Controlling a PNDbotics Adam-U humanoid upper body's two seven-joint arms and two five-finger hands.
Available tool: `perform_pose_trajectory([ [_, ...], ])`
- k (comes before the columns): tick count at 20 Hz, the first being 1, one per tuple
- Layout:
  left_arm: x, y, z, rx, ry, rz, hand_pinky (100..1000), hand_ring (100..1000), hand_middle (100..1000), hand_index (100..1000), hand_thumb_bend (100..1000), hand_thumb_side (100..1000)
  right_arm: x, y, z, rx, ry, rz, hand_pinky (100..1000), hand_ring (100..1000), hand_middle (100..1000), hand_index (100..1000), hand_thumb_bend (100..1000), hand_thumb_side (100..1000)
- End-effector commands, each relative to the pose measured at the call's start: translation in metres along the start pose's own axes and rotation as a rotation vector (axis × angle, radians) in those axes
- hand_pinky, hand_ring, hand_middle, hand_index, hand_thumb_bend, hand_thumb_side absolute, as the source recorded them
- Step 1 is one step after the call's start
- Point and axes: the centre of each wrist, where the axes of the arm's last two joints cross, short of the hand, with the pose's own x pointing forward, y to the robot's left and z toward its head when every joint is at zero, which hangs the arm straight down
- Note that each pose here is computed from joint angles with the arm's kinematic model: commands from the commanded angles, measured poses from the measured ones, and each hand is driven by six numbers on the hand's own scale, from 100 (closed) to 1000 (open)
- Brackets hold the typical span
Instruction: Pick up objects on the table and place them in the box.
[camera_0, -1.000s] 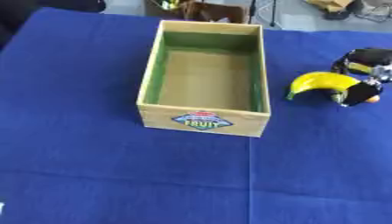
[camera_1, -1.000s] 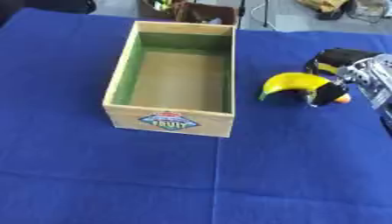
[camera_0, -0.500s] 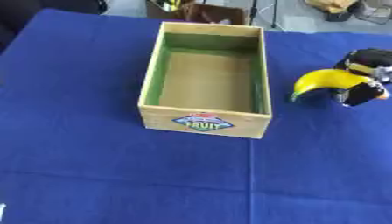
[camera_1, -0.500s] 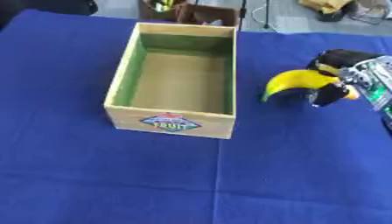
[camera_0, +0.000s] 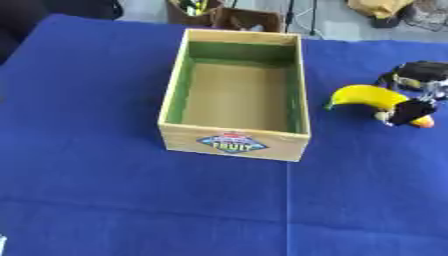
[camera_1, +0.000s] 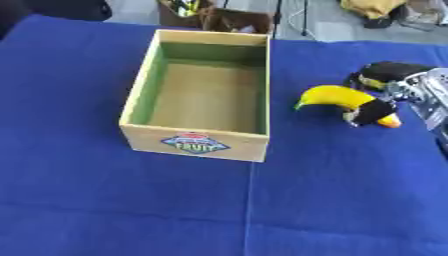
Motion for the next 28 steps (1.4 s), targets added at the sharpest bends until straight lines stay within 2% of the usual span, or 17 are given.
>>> perform_pose_trajectory([
  [1, 0.0053, 0.0012, -0.0045, -0.004, -0.028, 0.002, 594, 594, 706, 835, 308, 888, -0.0093, -0.014, 0.0087, -0.031, 0.02, 0.008, 884, 914, 638, 883, 190, 546],
  [21, 0.0051, 0.0017, -0.0039, -0.017, -0.027, 0.002, 596, 595, 708, 835, 306, 890, -0.01, -0.0201, 0.0103, -0.047, 0.031, 0.01, 883, 915, 628, 864, 143, 537],
  [28, 0.0053, 0.0012, -0.0041, -0.021, -0.028, 0.004, 597, 595, 709, 835, 305, 890, -0.0096, -0.0209, 0.01, -0.048, 0.032, 0.006, 883, 915, 623, 833, 166, 543],
])
